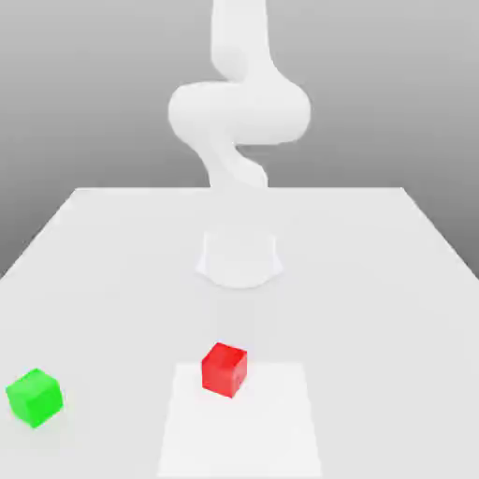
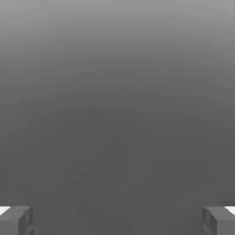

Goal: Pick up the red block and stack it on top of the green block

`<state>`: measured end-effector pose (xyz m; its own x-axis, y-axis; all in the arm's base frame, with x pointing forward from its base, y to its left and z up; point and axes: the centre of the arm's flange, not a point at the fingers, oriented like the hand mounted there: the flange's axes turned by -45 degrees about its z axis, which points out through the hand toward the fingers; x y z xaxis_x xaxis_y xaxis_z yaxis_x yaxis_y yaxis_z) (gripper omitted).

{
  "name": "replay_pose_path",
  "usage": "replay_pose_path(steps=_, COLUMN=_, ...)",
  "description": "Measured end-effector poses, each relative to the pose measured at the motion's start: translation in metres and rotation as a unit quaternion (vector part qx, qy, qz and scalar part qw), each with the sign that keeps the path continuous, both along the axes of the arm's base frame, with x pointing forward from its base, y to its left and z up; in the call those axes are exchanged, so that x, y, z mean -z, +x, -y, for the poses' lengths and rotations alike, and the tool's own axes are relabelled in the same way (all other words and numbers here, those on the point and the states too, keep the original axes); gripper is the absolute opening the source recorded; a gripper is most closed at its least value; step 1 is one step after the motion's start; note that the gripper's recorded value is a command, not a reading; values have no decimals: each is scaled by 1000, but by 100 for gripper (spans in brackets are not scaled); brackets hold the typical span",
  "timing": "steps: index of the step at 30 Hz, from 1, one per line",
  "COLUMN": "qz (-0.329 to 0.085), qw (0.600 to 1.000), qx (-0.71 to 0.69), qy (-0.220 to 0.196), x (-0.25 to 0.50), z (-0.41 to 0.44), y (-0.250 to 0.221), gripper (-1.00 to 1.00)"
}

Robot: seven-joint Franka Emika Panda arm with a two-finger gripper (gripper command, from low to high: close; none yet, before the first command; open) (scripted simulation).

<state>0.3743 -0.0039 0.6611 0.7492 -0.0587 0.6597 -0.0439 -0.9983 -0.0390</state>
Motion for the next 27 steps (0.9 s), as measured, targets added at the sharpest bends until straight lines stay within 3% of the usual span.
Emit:
replay_pose_path(steps=4, qz=-75, qw=996, qx=33, qy=25, x=99, z=6, y=36, gripper=0)
replay_pose_path(steps=9, qz=-166, qw=982, qx=79, qy=49, x=224, z=12, y=48, gripper=0)
replay_pose_path(steps=17, qz=-323, qw=929, qx=169, qy=68, x=428, z=18, y=-15, gripper=0)
replay_pose_path(steps=24, qz=-346, qw=918, qx=183, qy=69, x=510, z=18, y=-31, gripper=0)
replay_pose_path(steps=25, qz=-346, qw=918, qx=183, qy=69, x=516, z=18, y=-31, gripper=-100)
replay_pose_path(steps=27, qz=-346, qw=918, qx=183, qy=69, x=516, z=18, y=-31, gripper=-100)
